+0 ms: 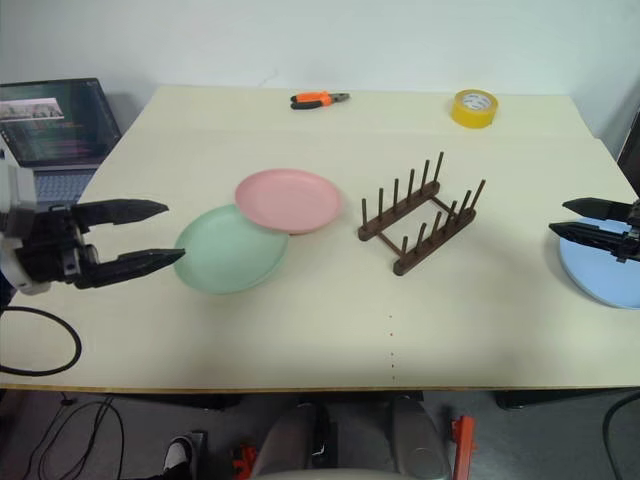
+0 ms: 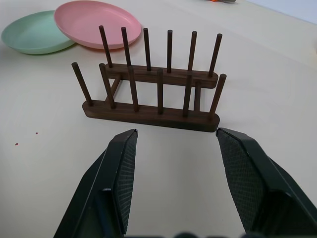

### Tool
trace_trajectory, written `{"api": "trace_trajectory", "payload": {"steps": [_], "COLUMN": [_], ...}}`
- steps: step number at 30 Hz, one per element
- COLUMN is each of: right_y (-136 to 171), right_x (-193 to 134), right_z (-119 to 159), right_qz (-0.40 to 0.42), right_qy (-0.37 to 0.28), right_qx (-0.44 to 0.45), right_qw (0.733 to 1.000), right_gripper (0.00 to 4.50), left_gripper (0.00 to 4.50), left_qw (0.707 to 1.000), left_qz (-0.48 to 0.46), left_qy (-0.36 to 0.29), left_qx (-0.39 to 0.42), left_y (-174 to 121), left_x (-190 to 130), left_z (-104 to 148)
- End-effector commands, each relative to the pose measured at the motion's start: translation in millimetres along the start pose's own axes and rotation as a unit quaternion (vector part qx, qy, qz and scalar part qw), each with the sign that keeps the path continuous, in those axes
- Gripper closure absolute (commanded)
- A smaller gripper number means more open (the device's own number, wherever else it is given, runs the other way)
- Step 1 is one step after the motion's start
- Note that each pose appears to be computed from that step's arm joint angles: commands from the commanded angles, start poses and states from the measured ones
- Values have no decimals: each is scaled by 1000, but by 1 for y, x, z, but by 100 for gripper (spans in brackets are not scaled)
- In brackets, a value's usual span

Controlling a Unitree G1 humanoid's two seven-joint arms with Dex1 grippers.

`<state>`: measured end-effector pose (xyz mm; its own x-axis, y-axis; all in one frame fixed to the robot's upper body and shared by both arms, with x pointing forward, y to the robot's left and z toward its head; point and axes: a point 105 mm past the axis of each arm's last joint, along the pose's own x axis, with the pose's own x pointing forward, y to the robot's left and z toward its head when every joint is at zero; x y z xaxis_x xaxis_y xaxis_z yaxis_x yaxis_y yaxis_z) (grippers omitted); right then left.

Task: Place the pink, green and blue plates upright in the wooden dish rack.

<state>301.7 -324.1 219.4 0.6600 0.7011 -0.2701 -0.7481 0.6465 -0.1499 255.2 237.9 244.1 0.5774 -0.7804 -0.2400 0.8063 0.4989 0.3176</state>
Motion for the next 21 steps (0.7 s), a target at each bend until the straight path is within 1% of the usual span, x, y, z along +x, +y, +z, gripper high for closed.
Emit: {"api": "trace_trajectory", "payload": {"steps": [1, 5, 9, 13, 18, 21], "right_y": [-2, -1, -4, -3, 0, 6], "right_x": [-7, -7, -6, -6, -9, -8], "right_z": [20, 21, 22, 18, 18, 20], "right_qz": [-3, -3, -8, -11, -19, -15], "right_qy": [-8, -10, -15, -17, -19, -22], "right_qx": [-34, -37, -40, -39, -39, -40], "right_qw": [999, 999, 999, 999, 999, 999], "right_gripper": [172, 172, 172, 172, 172, 172], "left_gripper": [93, 93, 93, 93, 93, 93], "left_qw": [1000, 1000, 999, 998, 998, 997], "left_qz": [7, 5, -18, -50, -61, -63], "left_qy": [-17, -19, -35, -39, -30, -30], "left_qx": [22, 23, 32, 16, 11, 11], "left_y": [0, 0, -6, -21, -35, -40], "left_x": [-3, -2, 12, 37, 75, 99], "left_z": [13, 13, 22, 18, 6, 4]}}
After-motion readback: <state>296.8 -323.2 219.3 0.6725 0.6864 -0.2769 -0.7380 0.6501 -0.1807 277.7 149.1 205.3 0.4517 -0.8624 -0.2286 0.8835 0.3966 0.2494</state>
